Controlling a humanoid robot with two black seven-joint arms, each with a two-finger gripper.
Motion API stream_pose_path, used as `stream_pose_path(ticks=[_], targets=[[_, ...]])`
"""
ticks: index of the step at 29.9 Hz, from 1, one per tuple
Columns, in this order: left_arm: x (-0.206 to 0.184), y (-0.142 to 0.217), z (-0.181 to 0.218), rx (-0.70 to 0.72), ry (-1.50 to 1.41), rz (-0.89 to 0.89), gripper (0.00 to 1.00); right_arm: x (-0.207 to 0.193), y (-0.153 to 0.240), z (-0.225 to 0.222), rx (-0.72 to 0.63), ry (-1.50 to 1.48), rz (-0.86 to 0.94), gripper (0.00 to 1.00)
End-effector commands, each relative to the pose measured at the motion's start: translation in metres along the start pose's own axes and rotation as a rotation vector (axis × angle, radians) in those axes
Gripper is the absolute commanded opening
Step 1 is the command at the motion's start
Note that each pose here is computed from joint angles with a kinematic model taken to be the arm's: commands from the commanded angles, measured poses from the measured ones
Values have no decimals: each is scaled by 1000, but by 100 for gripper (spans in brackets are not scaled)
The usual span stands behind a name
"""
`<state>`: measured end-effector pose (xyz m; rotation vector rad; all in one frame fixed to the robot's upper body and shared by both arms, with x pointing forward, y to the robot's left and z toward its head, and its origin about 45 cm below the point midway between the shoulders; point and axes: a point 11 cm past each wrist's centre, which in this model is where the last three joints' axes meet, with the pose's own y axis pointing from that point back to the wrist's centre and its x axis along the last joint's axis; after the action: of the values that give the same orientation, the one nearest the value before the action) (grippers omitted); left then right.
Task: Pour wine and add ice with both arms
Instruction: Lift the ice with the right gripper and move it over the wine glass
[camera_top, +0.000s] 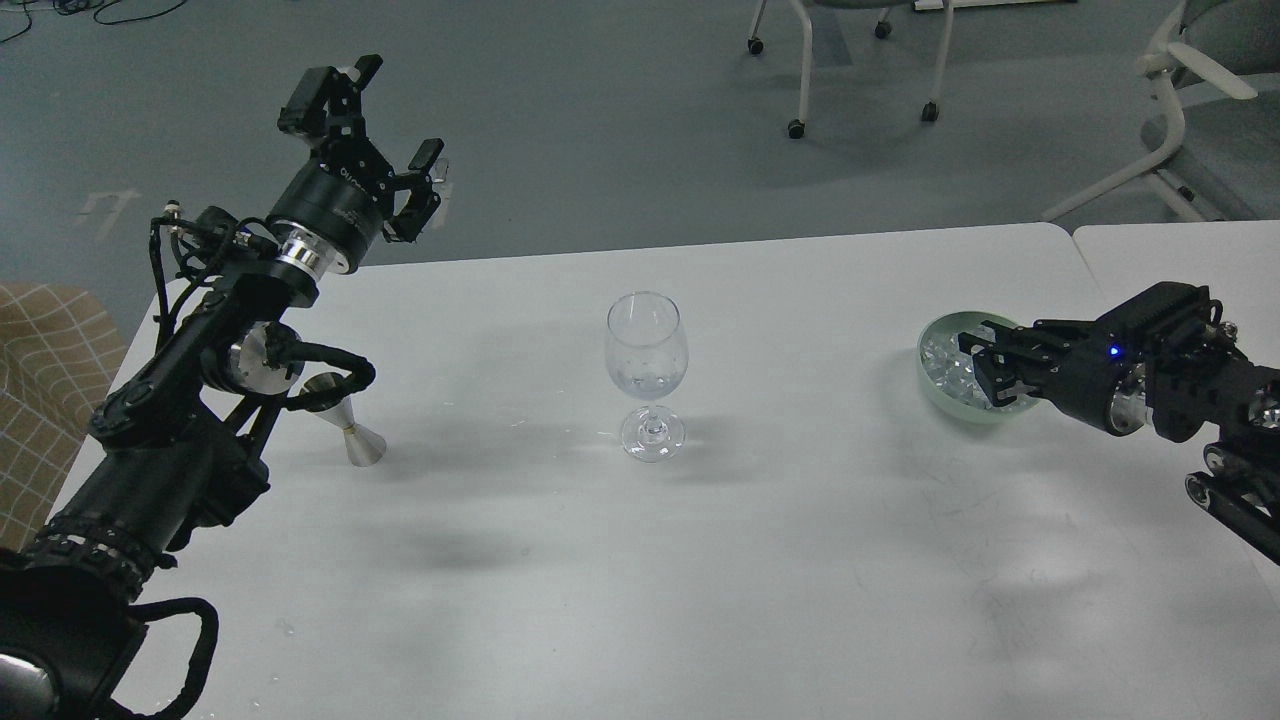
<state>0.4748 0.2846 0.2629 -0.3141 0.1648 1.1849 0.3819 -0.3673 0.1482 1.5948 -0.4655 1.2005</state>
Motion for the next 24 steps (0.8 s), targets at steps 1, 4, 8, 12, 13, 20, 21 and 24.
stream_pose_path(ticks=[1,4,8,12,13,20,21,24], targets=[[0,0,0,0,0,0,98,41,7,10,0,53,65,0],[0,0,0,0,0,0,98,81,13,6,28,95,101,0],[0,0,0,0,0,0,98,116,15,-9,79,140,156,0],[-1,0,0,-1,2,0,98,148,13,-38,157,178,205,0],[0,0,0,-1,1,1,98,152,13,-43,170,182,207,0],[0,-1,1,-2,0,0,98,189,3,-102,311,220,252,0],[0,-1,1,-3,2,0,98,193,0,-114,338,220,257,0],[0,-1,1,-2,0,0,98,200,-3,-135,386,228,260,0]])
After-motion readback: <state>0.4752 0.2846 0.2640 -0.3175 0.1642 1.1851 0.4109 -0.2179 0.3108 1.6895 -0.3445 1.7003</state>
